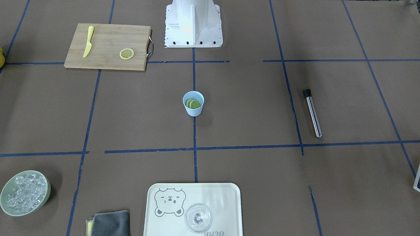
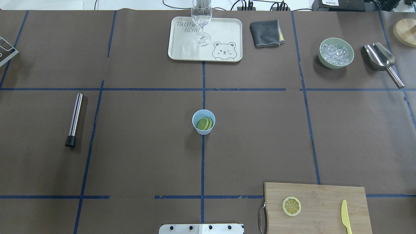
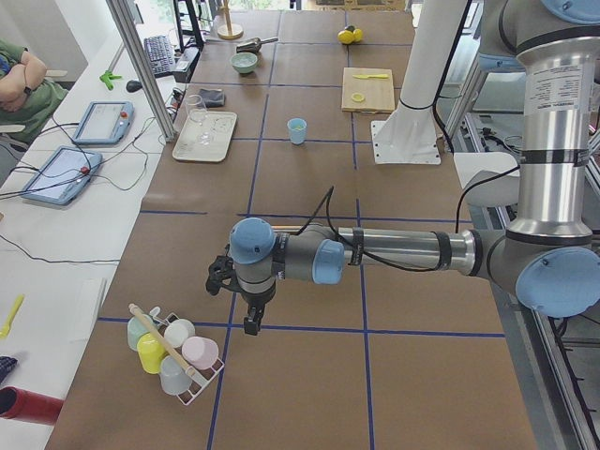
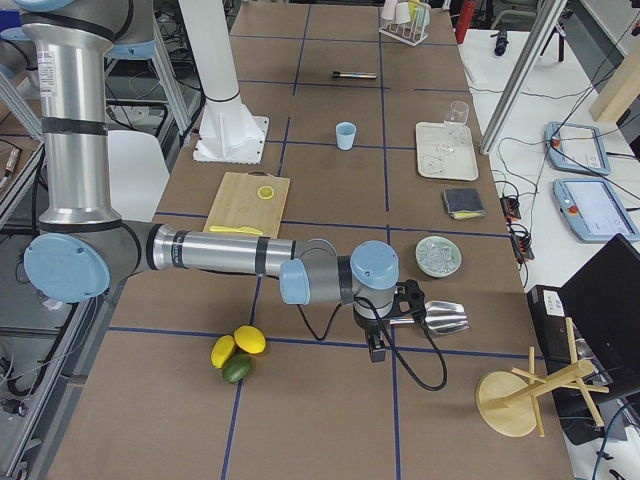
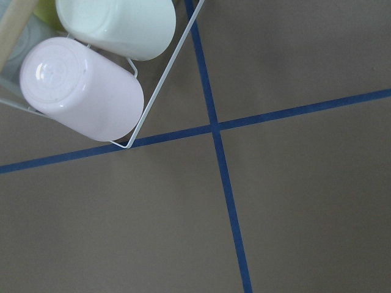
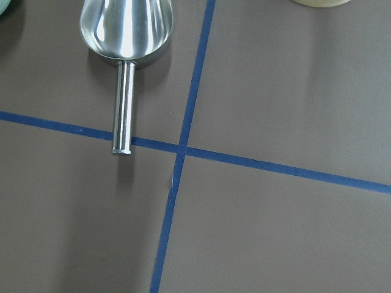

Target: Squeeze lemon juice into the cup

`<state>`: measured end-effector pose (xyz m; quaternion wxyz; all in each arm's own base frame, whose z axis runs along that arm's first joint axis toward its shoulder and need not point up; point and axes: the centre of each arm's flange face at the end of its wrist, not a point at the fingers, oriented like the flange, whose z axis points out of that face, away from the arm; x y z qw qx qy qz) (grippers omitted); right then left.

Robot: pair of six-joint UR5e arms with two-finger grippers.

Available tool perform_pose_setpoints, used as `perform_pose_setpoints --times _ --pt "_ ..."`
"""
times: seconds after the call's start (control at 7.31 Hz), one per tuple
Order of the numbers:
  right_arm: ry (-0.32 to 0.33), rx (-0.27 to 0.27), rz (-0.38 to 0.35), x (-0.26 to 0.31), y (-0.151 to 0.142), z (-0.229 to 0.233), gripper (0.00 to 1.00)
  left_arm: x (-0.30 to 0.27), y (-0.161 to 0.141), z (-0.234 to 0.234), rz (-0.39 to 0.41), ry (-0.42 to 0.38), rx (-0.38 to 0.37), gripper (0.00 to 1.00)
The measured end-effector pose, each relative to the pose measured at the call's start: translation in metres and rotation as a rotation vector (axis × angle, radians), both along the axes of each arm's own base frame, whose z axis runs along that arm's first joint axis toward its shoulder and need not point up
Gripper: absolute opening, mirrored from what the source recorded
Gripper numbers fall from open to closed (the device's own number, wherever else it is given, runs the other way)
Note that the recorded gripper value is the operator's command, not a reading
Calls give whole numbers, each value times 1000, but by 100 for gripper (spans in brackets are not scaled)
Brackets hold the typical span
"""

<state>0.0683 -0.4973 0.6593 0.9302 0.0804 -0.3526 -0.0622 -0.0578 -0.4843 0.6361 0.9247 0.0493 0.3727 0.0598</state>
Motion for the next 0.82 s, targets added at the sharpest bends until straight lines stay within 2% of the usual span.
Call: perform_pose_setpoints --times 0.27,0.82 --pt "4 3 7 6 -2 -7 100 -8 -3 -3 15 -1 1 100" --pt "81 34 -97 -5 11 4 100 -16 -3 -3 4 -4 27 100"
